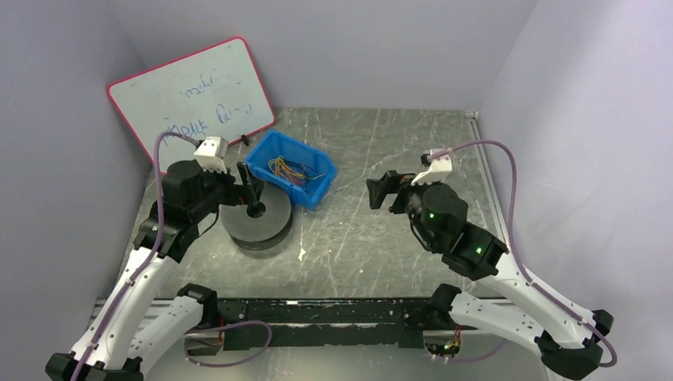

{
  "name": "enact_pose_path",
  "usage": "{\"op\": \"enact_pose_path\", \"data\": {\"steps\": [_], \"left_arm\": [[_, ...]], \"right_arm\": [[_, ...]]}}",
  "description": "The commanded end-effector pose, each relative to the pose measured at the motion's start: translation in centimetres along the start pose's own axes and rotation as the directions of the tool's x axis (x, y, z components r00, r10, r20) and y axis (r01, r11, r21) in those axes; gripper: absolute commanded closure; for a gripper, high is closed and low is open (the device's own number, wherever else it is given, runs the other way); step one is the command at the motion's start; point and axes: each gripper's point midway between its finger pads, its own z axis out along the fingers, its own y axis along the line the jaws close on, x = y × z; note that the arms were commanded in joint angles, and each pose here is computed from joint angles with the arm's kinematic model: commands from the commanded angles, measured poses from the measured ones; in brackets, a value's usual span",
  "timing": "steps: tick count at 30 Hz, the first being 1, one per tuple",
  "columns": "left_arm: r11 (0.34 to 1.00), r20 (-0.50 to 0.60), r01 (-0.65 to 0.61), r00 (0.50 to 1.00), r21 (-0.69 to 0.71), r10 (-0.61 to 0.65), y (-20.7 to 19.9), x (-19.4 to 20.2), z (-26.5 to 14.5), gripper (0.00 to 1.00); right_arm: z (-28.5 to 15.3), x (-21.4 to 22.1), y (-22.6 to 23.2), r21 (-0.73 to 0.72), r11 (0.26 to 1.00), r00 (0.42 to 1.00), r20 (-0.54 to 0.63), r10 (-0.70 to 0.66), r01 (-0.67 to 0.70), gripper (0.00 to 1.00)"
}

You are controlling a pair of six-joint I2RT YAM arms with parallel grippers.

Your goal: Wrap the cables

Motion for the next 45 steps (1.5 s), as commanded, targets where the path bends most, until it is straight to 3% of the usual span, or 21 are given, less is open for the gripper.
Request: {"op": "enact_pose_path", "data": {"steps": [1,9,20,25,34,45], "left_arm": [[1.000,0.060,0.022,0.998,-0.009,-0.022,-0.3,-2.0,-0.1,0.01],[0.988,0.040,0.120,0.992,-0.097,-0.117,1.0,-1.4,0.4,0.01],[0.948,-0.035,0.179,0.980,-0.263,-0.194,3.4,-0.2,2.2,0.01],[0.943,-0.076,0.188,0.973,-0.275,-0.216,3.6,0.6,3.8,0.00],[0.904,-0.119,0.202,0.958,-0.376,-0.263,5.3,1.5,6.8,0.06],[0.856,-0.176,0.270,0.909,-0.440,-0.377,5.4,2.5,10.5,0.21]], "right_arm": [[-0.2,3.0,-1.9,0.079,0.996,0.995,-0.102,-0.025,0.033,0.00],[-0.1,3.8,-1.6,0.029,0.996,0.993,-0.090,-0.078,0.081,0.00],[0.7,5.4,-0.7,-0.018,0.992,0.980,-0.153,-0.129,0.128,0.00],[0.6,6.0,-1.0,-0.014,0.990,0.977,-0.162,-0.140,0.140,0.00],[0.4,6.2,-1.2,-0.010,0.991,0.976,-0.169,-0.136,0.136,0.00],[0.3,6.2,-1.3,-0.005,0.991,0.974,-0.181,-0.135,0.136,0.00]]}}
